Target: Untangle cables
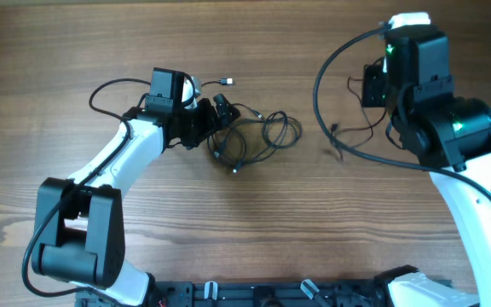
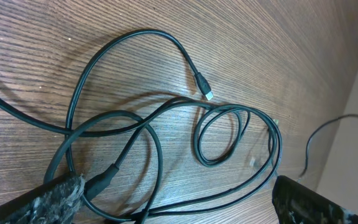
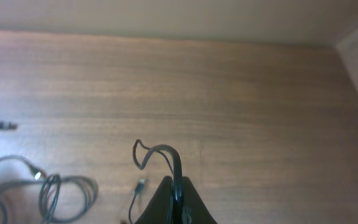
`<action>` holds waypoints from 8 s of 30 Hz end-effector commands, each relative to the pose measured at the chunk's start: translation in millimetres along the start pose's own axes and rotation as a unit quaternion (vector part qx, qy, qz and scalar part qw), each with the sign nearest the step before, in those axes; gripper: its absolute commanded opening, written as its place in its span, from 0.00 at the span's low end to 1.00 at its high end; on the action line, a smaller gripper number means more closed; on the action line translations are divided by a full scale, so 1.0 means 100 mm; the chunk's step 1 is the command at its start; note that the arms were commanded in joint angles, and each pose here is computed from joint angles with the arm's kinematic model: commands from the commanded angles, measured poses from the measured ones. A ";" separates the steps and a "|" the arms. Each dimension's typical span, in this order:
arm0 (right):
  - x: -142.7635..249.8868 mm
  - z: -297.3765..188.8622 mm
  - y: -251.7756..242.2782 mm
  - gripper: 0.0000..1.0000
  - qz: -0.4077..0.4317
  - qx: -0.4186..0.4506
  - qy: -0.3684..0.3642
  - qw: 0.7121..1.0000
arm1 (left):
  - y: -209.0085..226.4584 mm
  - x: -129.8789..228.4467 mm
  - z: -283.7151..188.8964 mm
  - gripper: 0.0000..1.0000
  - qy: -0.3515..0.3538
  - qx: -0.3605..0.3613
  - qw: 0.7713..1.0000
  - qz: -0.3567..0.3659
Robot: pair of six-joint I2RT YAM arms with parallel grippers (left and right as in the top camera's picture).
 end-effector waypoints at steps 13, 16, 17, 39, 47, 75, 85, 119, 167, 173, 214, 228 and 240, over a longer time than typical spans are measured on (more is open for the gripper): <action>0.69 1.18 0.28 1.00 -0.039 0.019 0.199 0.979 | -0.01 -0.01 0.02 1.00 0.000 -0.001 1.000 0.011; 0.91 1.43 0.35 1.00 -0.056 0.022 0.246 0.967 | -0.01 -0.01 0.02 1.00 0.000 -0.001 1.000 0.011; 1.00 1.52 0.37 1.00 -0.061 0.024 0.262 0.963 | -0.01 -0.01 0.02 1.00 0.000 -0.001 1.000 0.011; 1.74 1.55 1.00 0.96 -0.138 -0.342 0.389 0.844 | -0.01 -0.01 0.02 1.00 0.000 -0.001 1.000 0.011; 1.69 1.15 1.14 0.94 -0.176 -0.429 0.362 0.809 | -0.01 -0.01 0.02 1.00 0.000 -0.001 1.000 0.011; 2.46 0.98 1.30 0.41 -0.219 -0.318 0.489 0.782 | -0.01 -0.01 0.02 1.00 0.000 -0.001 1.000 0.011; 2.46 0.81 1.29 0.04 -0.172 -0.329 0.520 0.769 | -0.01 -0.01 0.02 1.00 0.000 -0.001 1.000 0.011; 1.46 2.00 0.80 1.00 -0.026 -0.070 0.252 0.965 | -0.01 -0.01 0.02 1.00 0.000 -0.001 1.000 0.011; 2.14 1.94 0.53 0.04 -0.021 -0.210 0.402 0.891 | -0.01 -0.01 0.02 1.00 0.000 -0.001 1.000 0.011; 1.56 1.56 0.50 0.05 -0.006 -0.242 0.303 0.922 | -0.01 -0.01 0.02 1.00 0.000 -0.001 1.000 0.011; 1.90 1.74 1.48 1.00 -0.236 -0.223 0.300 0.897 | -0.01 -0.01 0.02 1.00 0.000 -0.001 1.000 0.011; 2.20 2.07 1.48 0.75 -0.270 -0.223 0.324 0.879 | -0.01 -0.01 0.02 1.00 0.000 -0.001 1.000 0.011; 2.34 1.87 1.44 0.04 -0.249 -0.242 0.374 0.860 | -0.01 -0.01 0.02 1.00 0.000 -0.001 1.000 0.011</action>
Point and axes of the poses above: each gripper's point midway between its finger pads, its own z axis out along the fingers, its own y axis along the line the jaws close on, x = y × z, the point moved 3 cm from there along -z, back along the fingers, and after that the axes turned 5 degrees about -z, right-handed, at the moved point
